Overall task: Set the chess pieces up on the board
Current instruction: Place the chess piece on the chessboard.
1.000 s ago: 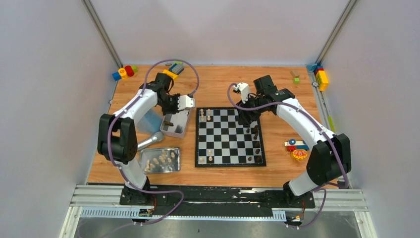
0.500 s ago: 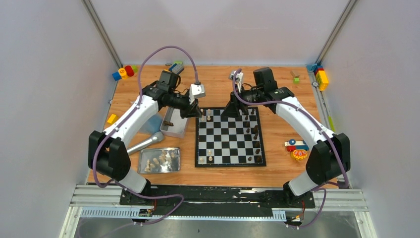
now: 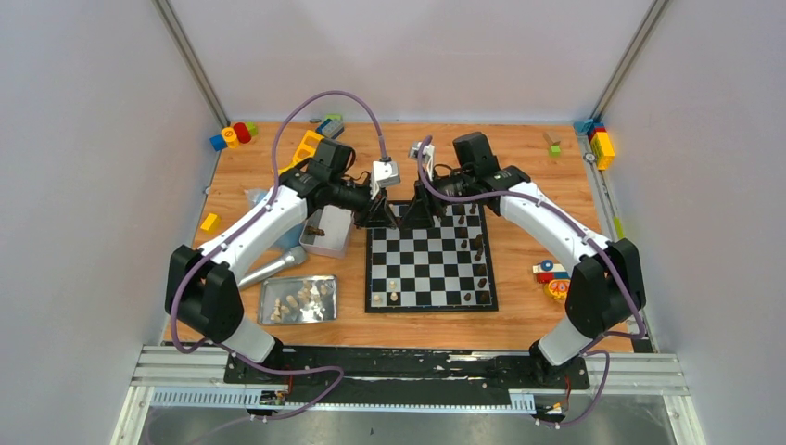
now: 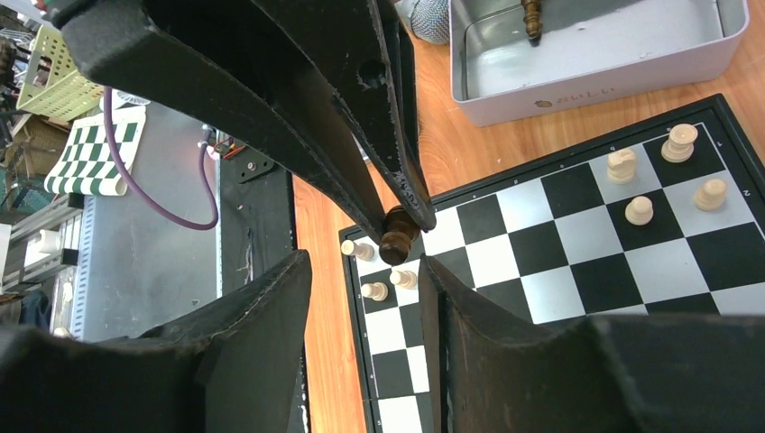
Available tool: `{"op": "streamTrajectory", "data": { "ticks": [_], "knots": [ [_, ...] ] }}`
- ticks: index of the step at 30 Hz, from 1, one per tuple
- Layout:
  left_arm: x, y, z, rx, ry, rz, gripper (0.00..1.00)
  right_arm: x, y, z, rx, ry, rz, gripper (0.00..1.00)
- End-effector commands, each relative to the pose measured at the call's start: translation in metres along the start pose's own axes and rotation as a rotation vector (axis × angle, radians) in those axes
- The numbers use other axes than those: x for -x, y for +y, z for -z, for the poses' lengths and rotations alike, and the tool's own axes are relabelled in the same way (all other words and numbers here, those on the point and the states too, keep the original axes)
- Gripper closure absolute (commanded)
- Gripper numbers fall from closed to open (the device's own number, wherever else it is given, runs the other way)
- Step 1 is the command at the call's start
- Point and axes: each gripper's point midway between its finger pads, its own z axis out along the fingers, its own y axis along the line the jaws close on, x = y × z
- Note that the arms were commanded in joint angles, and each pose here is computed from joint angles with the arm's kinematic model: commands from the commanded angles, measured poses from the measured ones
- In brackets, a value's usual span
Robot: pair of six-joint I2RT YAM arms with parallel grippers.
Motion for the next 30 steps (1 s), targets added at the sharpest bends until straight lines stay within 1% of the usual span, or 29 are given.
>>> {"op": "streamTrajectory", "data": {
  "ticks": [1, 14, 30],
  "knots": [
    [0.0188, -0.0094, 0.0051, 0.000, -0.051, -0.034, 0.88, 0.0187, 0.0022, -0.0038, 0.005, -0.033, 0.063, 0.53],
    [0.0180, -0.0130, 0.0066, -0.003, -0.052, -0.053, 0.88, 0.0224, -0.0013, -0.0069, -0.017, -0.030, 0.070, 0.69],
    [0.0143, -0.0168, 0.0044, -0.014, -0.042, -0.049, 0.88, 0.0187, 0.0002, -0.0131, -0.013, -0.014, 0.072, 0.81]
  ]
}}
